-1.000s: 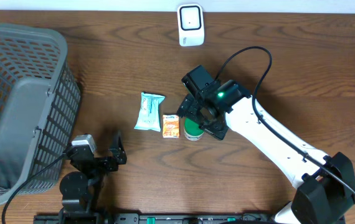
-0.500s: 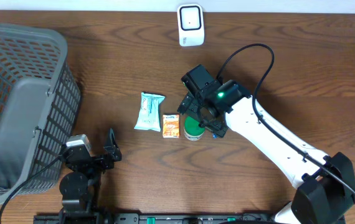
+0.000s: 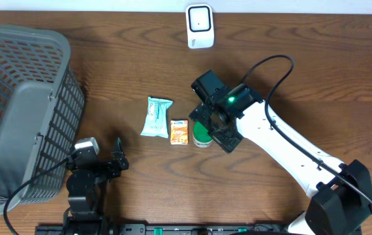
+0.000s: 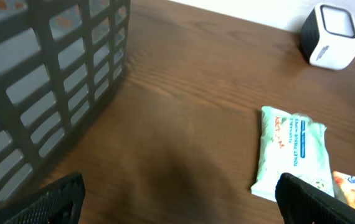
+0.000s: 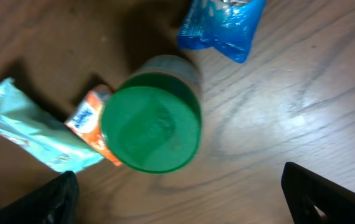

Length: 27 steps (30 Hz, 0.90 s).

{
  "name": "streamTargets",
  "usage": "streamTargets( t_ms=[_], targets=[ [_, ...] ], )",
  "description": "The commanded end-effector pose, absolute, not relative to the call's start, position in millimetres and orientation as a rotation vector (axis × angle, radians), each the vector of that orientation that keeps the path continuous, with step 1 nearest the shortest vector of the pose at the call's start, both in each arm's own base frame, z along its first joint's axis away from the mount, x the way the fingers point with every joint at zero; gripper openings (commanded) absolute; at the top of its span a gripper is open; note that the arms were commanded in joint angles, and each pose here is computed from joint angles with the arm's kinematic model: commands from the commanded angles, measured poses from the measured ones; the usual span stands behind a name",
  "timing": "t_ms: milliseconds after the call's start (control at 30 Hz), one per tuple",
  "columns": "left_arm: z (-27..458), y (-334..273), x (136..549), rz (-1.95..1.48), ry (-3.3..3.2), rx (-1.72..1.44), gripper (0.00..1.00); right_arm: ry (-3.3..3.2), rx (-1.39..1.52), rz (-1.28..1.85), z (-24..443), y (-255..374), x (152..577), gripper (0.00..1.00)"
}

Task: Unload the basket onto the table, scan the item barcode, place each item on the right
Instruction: 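Lower the right gripper and grasp the green-capped bottle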

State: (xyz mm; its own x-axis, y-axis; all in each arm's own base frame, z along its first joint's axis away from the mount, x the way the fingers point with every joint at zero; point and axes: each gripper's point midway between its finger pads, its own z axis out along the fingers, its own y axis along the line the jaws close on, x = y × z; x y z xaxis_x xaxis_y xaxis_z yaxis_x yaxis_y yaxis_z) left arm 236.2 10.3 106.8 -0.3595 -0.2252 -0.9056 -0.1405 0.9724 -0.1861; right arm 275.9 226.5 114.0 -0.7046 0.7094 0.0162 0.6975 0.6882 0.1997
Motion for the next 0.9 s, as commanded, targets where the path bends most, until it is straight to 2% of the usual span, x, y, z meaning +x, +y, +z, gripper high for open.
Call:
streamTargets(
  t_ms=[0,500,867],
  targets=[
    [90,14,234,-0.062,1.985,-0.269,0.98,2.783,1.282,0.339,111,239,283,0.99],
    [90,14,234,-0.062,1.985,-0.269,0.98,2.849,1.413,0.205,62,245,278,0.99],
    [90,14,234,-0.062,1.985,-0.269,0.98,2.739,1.868,0.063,19,253,265,0.99]
  ],
)
